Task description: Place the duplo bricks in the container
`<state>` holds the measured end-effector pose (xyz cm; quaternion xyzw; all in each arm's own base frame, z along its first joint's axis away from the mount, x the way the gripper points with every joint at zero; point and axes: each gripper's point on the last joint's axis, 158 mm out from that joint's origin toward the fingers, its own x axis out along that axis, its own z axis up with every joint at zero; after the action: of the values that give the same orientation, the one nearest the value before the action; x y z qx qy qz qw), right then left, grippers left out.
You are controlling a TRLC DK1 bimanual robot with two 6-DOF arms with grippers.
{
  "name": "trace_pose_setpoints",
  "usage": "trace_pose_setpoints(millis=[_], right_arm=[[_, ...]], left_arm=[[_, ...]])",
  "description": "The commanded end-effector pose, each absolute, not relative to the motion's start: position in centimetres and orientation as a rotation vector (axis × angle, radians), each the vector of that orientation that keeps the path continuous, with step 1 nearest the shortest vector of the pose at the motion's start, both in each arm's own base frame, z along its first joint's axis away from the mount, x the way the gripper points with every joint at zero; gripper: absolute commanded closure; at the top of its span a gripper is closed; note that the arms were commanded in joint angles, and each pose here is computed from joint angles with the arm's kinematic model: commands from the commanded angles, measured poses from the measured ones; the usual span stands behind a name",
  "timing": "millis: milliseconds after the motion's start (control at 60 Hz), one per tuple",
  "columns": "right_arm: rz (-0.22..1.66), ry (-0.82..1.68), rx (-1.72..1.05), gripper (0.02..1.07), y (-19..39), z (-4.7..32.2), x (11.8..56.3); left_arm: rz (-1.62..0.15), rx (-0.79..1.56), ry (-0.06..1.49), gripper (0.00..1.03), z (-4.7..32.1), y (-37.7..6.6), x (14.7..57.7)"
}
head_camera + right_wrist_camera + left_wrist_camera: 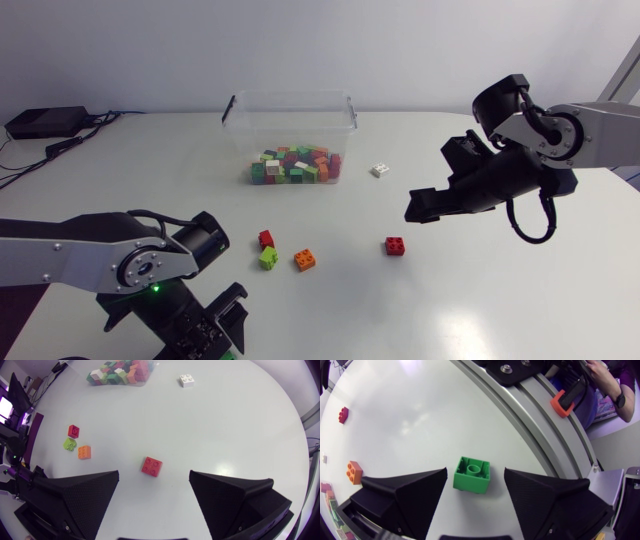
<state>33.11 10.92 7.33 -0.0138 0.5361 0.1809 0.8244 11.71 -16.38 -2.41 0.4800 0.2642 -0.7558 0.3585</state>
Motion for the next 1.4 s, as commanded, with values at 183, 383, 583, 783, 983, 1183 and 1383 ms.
trace_pose_setpoints(millis=[183,383,583,783,983,1183,1383], right_arm=[[0.414,1.163,-0.051,0.06,10.9,6.6,31.9],[0.424,1.160,-0.061,0.06,11.1,6.5,31.8],[0.442,1.127,-0.042,0.06,13.2,6.7,32.0],[0.293,1.215,0.023,0.06,13.3,4.8,33.6],[0.215,1.329,-0.019,0.06,15.0,2.1,33.2],[0.179,1.377,-0.055,0.06,15.2,1.5,33.2],[0.176,1.377,-0.053,0.06,15.1,1.9,33.0]], left_arm=[[-1.958,1.223,0.616,0.45,-2.4,-17.3,12.7],[-1.948,1.222,0.615,0.52,-2.8,-17.2,12.9],[-1.836,1.216,0.579,0.57,-0.7,-18.6,15.7],[-1.625,1.121,0.534,0.56,4.5,-20.8,21.1],[-1.525,1.037,0.537,0.56,6.6,-21.3,23.8],[-1.508,1.032,0.676,0.42,4.5,-20.3,22.4],[-1.380,0.947,0.941,0.26,2.9,-18.9,21.5]])
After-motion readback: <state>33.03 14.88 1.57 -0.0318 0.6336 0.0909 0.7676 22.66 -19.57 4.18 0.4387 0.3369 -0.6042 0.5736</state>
